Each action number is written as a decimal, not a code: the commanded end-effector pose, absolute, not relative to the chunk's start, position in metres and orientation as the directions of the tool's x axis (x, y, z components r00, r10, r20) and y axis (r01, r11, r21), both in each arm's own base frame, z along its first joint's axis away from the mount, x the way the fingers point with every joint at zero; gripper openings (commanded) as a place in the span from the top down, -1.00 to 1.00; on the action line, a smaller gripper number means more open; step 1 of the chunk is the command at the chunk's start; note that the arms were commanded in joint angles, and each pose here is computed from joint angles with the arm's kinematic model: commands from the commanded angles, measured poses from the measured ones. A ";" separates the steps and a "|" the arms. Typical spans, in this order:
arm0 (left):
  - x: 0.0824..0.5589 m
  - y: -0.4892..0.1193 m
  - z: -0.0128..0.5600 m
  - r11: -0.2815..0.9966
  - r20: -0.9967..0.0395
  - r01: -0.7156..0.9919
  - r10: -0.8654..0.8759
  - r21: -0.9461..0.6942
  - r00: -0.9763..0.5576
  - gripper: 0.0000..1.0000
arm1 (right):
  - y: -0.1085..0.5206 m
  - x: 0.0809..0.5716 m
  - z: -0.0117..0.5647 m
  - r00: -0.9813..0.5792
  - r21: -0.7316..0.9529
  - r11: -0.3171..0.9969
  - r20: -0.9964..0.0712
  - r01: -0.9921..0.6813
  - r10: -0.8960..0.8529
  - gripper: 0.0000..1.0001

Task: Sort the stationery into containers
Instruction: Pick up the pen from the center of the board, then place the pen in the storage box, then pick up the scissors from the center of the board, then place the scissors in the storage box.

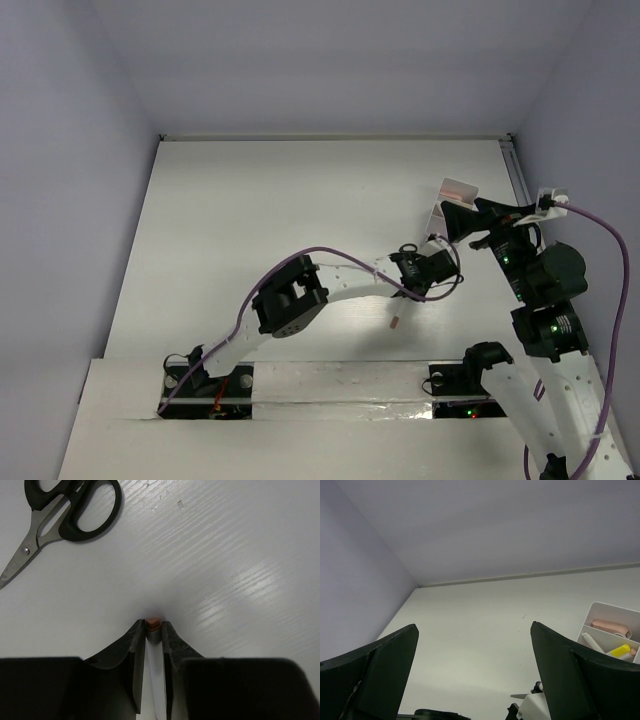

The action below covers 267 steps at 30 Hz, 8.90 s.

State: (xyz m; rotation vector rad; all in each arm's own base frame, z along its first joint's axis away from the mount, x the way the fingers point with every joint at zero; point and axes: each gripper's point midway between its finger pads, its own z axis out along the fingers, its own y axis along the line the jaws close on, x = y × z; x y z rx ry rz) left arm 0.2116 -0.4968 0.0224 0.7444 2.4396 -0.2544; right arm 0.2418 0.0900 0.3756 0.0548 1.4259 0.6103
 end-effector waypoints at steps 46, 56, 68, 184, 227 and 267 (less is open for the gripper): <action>0.423 -0.597 0.327 0.437 -0.869 0.831 -0.485 -0.344 -0.104 1.00 | 0.026 0.210 0.404 0.335 0.489 0.852 -0.783 -0.189 0.524 -1.00; 0.430 -0.608 0.282 0.444 -0.883 0.834 -0.458 -0.329 -0.104 1.00 | 0.024 0.209 0.407 0.367 0.492 0.848 -0.765 -0.197 0.529 -1.00; 0.436 -0.608 0.254 0.480 -0.897 0.827 -0.438 -0.293 -0.064 1.00 | 0.028 0.212 0.406 0.356 0.484 0.849 -0.770 -0.212 0.529 -1.00; 0.232 -0.511 0.245 0.167 -0.964 0.949 -0.027 -0.265 -0.265 1.00 | 0.042 0.225 0.399 0.270 0.462 0.857 -0.816 -0.229 0.512 -1.00; 0.285 -0.586 0.264 -0.444 -0.831 0.789 -0.155 -0.425 -0.534 1.00 | 0.043 0.221 0.403 0.285 0.454 0.858 -0.812 -0.242 0.510 -1.00; 0.322 -0.574 0.247 -0.251 -0.852 0.867 -0.202 -0.431 -0.482 -0.10 | 0.044 0.218 0.407 0.285 0.441 0.861 -0.817 -0.253 0.502 -1.00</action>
